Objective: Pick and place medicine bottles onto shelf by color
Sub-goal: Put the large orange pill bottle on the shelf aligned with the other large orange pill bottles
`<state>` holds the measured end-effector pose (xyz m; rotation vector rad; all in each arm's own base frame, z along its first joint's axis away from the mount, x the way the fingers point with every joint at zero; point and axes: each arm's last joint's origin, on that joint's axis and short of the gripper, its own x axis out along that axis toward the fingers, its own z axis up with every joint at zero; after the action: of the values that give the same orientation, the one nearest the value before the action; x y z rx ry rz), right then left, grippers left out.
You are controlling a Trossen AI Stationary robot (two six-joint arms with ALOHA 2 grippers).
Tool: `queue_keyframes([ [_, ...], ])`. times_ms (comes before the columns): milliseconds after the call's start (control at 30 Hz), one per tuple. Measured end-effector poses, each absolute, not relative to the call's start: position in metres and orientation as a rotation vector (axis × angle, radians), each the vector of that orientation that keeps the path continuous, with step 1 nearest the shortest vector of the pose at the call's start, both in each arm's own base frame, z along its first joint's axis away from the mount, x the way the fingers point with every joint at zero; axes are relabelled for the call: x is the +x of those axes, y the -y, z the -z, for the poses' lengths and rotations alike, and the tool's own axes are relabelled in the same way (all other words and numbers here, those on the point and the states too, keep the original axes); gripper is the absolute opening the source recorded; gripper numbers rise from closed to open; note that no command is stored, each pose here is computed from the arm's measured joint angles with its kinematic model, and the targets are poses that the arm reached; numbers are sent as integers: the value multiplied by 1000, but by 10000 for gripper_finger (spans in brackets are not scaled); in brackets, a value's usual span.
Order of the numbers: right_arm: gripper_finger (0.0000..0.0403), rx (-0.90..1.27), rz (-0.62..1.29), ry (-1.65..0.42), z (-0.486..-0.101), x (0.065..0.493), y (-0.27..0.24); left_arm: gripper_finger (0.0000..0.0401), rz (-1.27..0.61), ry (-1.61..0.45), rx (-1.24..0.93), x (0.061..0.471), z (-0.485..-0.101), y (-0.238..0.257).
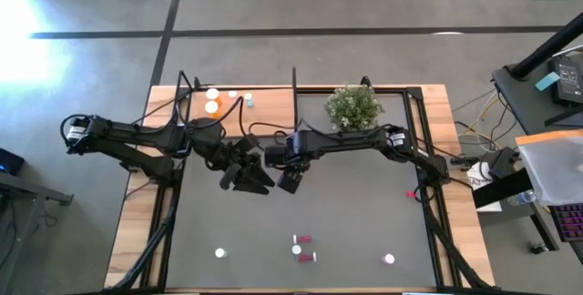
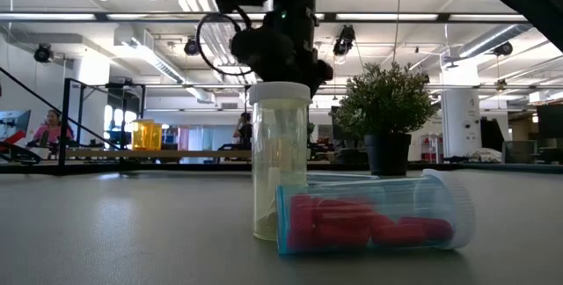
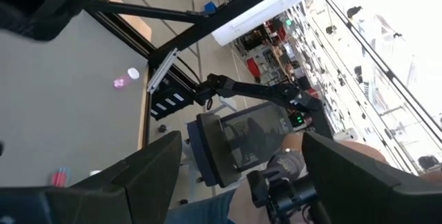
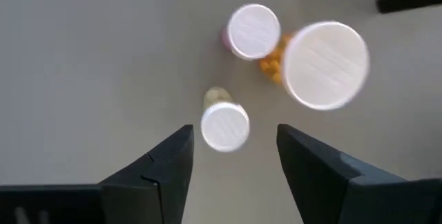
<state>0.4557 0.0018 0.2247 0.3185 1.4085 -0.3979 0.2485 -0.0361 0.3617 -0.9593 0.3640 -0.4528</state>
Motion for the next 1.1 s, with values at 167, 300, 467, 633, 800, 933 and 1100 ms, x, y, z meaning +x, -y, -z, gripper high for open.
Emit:
queue_keyframes([
  [167,200,291,400,-1471,-244,447,-5,283,455,-364,-956,249,-362,36],
  [300,201,241,401,-1467,-261,437,-13,283,458,-364,-949,249,-362,36],
  [467,201,183,405,-1446,-288,420,-24,283,462,-358,-912,249,-361,36],
  [633,201,107,440,-1392,-316,400,-32,283,424,-322,-807,256,-356,35],
  [800,201,83,495,-1332,-337,374,-37,283,262,-238,-684,273,-347,32],
  [933,201,82,586,-1294,-344,349,-39,283,203,-227,-674,291,-334,32],
  [1100,201,118,665,-1280,-341,312,-43,283,211,-239,-675,308,-322,34],
])
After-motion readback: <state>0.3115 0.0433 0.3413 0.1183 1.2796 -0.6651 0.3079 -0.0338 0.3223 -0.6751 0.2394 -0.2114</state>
